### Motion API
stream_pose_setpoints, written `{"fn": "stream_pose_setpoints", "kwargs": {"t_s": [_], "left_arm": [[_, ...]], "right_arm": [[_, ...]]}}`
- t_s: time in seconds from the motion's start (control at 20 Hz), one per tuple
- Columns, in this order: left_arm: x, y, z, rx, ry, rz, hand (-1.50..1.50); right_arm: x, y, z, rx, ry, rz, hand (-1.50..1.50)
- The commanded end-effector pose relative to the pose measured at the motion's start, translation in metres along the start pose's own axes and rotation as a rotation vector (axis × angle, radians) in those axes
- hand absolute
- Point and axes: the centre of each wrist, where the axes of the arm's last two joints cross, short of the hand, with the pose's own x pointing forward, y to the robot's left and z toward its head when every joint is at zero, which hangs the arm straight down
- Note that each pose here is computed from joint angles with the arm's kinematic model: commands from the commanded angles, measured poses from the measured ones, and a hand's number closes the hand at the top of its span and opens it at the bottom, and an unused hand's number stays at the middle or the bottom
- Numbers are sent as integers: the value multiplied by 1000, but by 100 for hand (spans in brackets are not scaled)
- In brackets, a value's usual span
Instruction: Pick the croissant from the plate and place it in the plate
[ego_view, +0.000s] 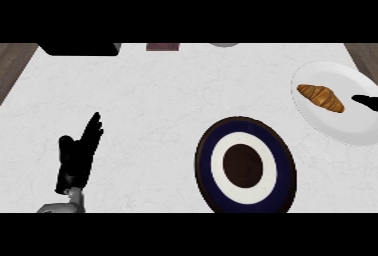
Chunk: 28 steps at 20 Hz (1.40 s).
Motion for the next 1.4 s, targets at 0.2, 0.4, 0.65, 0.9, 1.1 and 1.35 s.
{"fn": "stream_pose_setpoints", "kwargs": {"t_s": [0.2, 0.4, 0.65, 0.9, 1.1, 1.35], "left_arm": [[8, -4, 1, -4, -34, 5, 0], [11, 11, -13, -15, 6, 7, 0], [-5, -12, 0, -28, 2, 15, 0], [-7, -2, -8, -8, -8, 8, 0], [-9, 9, -5, -28, -3, -6, 0], [19, 6, -21, -7, -8, 10, 0]], "right_arm": [[-31, -27, 18, 22, -63, -104, -150], [-38, -9, 22, 52, -96, -103, -150], [-30, 26, 20, 9, -74, -74, -150], [-23, -13, 12, -24, -26, -1, -150], [-42, 14, 27, -41, -18, 21, -150], [-56, -11, 35, -63, 7, 55, -150]]}}
